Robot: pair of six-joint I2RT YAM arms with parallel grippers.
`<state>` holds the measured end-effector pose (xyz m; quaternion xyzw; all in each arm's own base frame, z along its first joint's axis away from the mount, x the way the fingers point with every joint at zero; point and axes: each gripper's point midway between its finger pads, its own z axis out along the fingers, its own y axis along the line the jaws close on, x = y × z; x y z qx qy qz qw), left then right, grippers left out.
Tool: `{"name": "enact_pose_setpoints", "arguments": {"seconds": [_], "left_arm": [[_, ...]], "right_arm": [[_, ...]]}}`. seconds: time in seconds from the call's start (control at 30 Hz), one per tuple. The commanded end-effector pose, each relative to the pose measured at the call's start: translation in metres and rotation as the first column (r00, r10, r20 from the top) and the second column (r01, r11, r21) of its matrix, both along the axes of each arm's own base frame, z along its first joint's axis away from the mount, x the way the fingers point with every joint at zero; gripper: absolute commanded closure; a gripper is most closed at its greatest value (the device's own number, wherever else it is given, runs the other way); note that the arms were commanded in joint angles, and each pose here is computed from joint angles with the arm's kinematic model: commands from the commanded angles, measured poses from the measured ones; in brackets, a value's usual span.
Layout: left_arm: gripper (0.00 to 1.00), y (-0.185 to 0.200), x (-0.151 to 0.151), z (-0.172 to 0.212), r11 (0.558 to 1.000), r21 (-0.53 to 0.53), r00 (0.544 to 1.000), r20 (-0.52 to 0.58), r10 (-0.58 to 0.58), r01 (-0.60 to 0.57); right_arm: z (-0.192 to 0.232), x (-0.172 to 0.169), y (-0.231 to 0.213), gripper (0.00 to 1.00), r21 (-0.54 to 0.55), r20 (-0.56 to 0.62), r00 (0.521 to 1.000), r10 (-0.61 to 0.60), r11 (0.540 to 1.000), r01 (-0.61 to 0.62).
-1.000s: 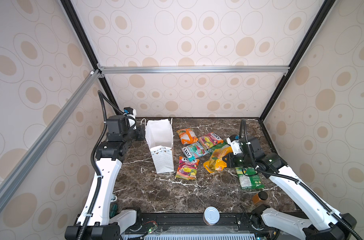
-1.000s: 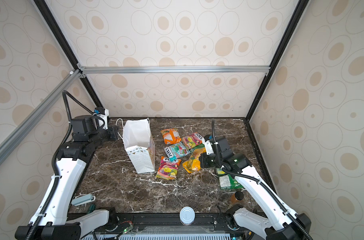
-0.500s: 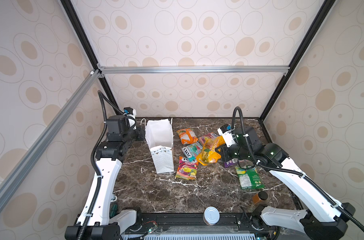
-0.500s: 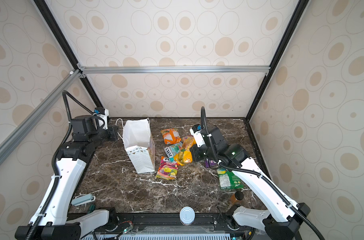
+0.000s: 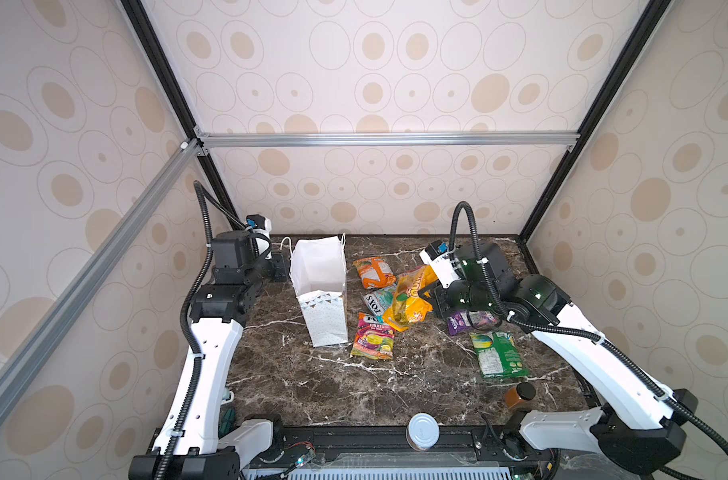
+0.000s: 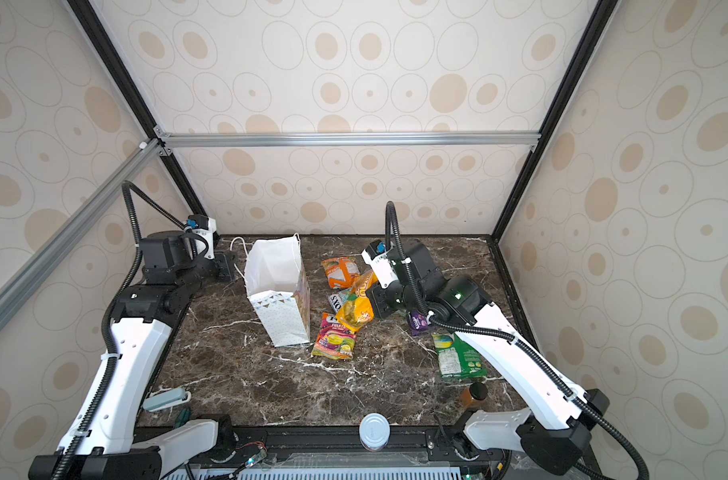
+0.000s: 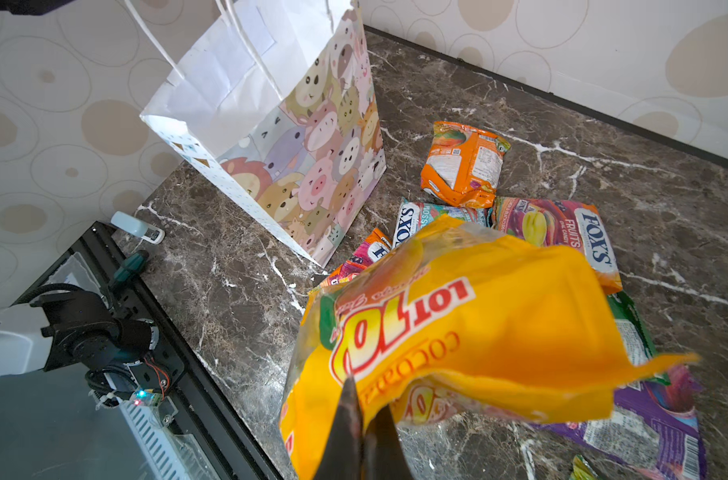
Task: Place the snacks into the paper bag
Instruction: 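Carry the yellow packet with the right gripper up over the paper bag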
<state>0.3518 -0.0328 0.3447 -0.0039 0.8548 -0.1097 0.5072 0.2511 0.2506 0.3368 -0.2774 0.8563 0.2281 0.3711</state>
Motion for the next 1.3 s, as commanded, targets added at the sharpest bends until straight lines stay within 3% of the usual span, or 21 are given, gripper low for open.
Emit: {"name": "enact_pose_setpoints", "arguments": {"seconds": [0.0,0.6,0.9,1.27], "left_arm": [[1.00,0.003,-0.005,0.007,1.000,0.016,1.000,0.018,0.005,-0.005],[1.00,0.002,-0.005,0.005,1.000,0.015,1.000,0.018,0.000,0.000],[1.00,0.001,-0.005,0.006,1.000,0.016,1.000,0.020,-0.007,0.007],[1.00,0.001,-0.005,0.003,1.000,0.019,1.000,0.013,-0.012,0.012]], "right_arm": [[0.052,0.000,0.013,1.00,0.090,0.141,0.989,0.051,0.994,-0.064],[0.131,-0.021,0.068,1.00,0.151,0.303,0.930,0.207,0.953,-0.262],[0.163,-0.034,0.076,1.00,0.191,0.370,0.900,0.230,0.929,-0.316],[0.184,-0.036,0.098,1.00,0.212,0.404,0.872,0.275,0.899,-0.382]]}}
